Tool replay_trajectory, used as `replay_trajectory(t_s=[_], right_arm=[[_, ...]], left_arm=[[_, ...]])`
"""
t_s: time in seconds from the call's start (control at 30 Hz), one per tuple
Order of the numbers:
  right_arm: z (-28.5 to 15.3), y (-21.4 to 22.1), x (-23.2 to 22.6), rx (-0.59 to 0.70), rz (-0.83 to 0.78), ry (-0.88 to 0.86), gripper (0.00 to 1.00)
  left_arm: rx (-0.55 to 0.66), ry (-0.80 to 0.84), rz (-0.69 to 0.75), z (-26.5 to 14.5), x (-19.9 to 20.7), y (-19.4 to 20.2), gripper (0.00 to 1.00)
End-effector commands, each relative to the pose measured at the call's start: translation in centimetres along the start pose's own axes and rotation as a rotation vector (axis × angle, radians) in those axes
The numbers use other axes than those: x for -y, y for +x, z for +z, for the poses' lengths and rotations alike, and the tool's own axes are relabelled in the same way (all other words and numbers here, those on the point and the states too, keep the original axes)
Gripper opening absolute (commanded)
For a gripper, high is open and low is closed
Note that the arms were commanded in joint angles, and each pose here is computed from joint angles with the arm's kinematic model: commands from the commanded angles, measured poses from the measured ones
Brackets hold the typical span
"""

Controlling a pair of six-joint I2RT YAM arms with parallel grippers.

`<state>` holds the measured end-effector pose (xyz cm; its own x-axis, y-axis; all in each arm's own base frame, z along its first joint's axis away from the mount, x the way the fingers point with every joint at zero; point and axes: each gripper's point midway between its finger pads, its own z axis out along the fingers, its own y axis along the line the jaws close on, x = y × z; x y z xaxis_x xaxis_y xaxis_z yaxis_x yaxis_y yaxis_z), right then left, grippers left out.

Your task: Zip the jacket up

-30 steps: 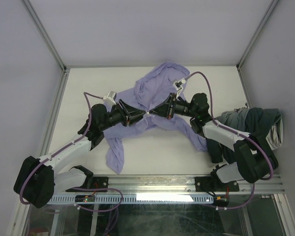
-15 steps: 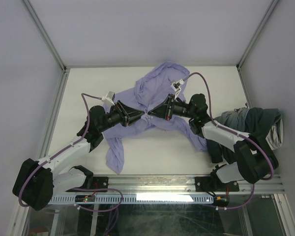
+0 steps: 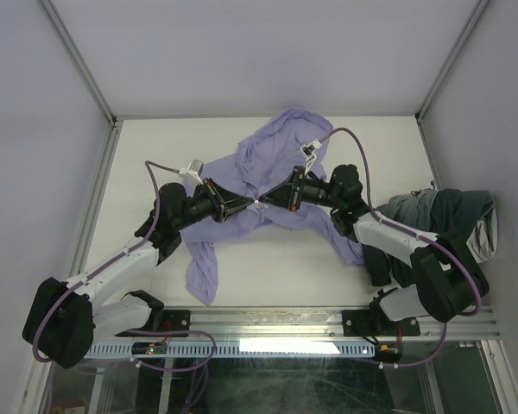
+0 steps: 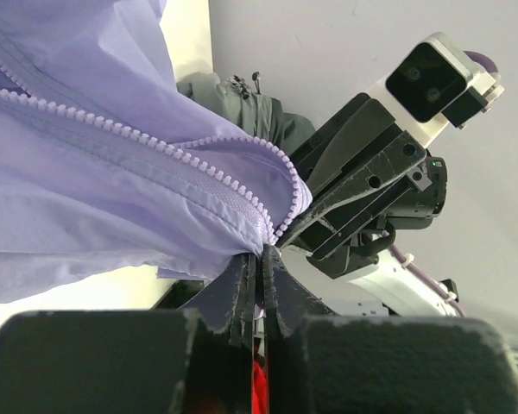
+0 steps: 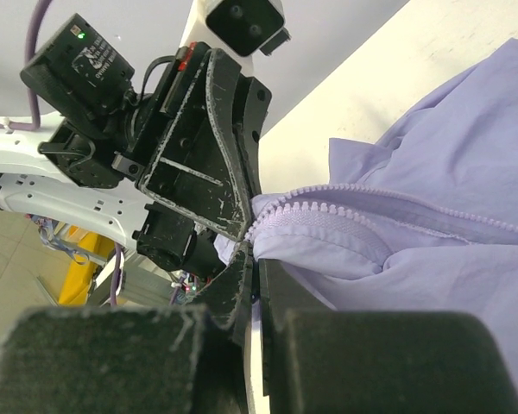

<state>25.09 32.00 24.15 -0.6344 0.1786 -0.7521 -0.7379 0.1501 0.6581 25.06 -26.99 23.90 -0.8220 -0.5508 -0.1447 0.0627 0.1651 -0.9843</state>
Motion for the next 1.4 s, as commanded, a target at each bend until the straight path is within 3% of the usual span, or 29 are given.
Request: replay_trajectory(t_s=[0.0, 0.47, 0.77, 0.8, 0.83, 0.93, 1.17, 1.37], right_arm=[[0.6, -4.0, -1.5, 0.094, -0.097, -0.004, 0.00], [1.8, -7.4, -0.8, 0.124, -0.115, 0.008, 0.00], [0.1, -5.4, 0.0, 0.056, -0.009, 0.093, 0.00], [-0.4, -5.1, 0.7, 0.045, -0.113, 0.130, 0.00], [-1.0, -4.9, 0.7, 0.033, -0.171, 0.153, 0.25], [-2.5, -3.5, 0.8, -0.016, -0.192, 0.214, 0.41], [-5.3, -0.5, 0.0, -0.067, -0.242, 0.294, 0.45], [-4.6, 2.6, -0.2, -0.070, -0.231, 0.258, 0.45]], left_arm=[[-0.033, 0.047, 0.144, -0.3, 3.1, -0.1, 0.00], [-0.148, -0.064, 0.231, 0.7, 0.6, 0.7, 0.00], [-0.142, -0.067, 0.219, 1.5, 1.0, 0.2, 0.00], [-0.142, -0.065, 0.214, 1.5, 1.0, 0.2, 0.00], [-0.142, -0.062, 0.208, 1.6, 1.1, 0.2, 0.00], [-0.150, -0.051, 0.195, 1.6, 1.5, 0.3, 0.00], [-0.164, -0.035, 0.170, 1.7, 2.1, 0.4, 0.00], [-0.171, -0.032, 0.150, 1.8, 2.1, 0.6, 0.00]])
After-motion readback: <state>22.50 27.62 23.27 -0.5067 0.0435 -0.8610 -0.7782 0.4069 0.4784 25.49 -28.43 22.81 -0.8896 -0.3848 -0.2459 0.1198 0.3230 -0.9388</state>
